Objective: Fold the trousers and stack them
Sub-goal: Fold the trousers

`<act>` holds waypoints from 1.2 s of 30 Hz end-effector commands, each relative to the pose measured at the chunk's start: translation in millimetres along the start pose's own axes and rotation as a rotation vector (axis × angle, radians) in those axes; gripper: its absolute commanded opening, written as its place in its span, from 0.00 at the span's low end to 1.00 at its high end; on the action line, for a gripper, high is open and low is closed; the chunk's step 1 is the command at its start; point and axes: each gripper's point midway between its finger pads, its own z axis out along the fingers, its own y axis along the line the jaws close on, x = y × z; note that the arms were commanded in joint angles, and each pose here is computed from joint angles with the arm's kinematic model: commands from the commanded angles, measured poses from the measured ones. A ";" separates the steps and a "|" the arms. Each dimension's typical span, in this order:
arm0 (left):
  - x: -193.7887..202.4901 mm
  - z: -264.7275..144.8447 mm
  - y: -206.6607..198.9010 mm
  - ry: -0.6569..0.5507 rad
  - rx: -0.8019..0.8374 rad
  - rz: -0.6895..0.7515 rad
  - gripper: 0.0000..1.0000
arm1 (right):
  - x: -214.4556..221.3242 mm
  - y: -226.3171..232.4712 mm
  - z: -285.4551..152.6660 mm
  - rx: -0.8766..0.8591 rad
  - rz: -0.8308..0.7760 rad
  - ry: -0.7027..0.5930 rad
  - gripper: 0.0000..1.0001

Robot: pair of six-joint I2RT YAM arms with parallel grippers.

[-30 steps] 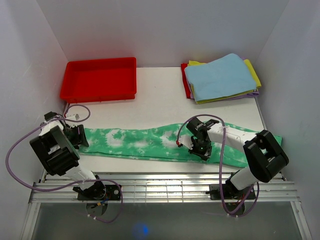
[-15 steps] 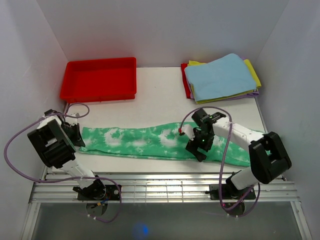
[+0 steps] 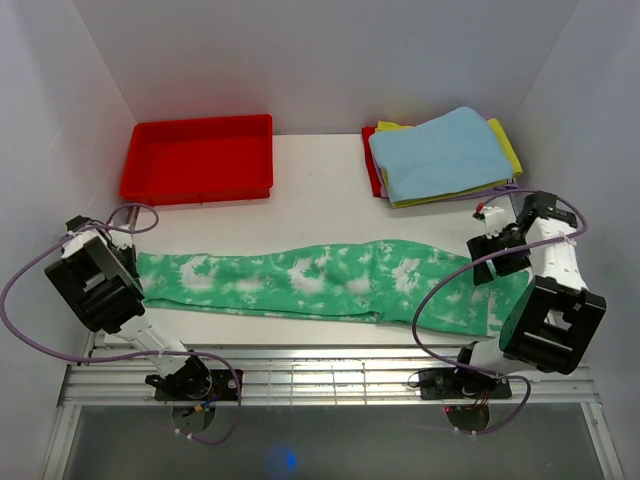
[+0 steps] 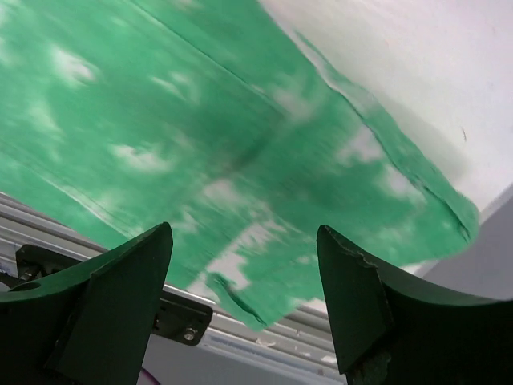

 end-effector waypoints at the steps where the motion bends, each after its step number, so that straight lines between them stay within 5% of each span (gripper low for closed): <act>1: -5.8 5.1 49.5 -0.010 -0.167 0.010 0.00 | 21.4 -17.7 -14.0 -0.036 0.075 0.022 0.78; 12: -4.8 6.9 52.4 -0.001 -0.143 0.003 0.00 | 104.9 -24.4 -14.2 -0.103 0.434 0.069 0.81; 30: -4.6 8.5 45.1 -0.007 -0.104 -0.010 0.00 | 114.9 10.1 35.4 -0.329 0.636 0.089 0.63; 33: -3.1 10.6 43.8 -0.002 -0.097 -0.013 0.00 | 107.3 6.0 33.2 -0.329 0.636 0.060 0.51; 36: -1.4 13.6 43.6 0.007 -0.094 -0.016 0.00 | 101.8 -2.5 26.3 -0.306 0.621 0.041 0.30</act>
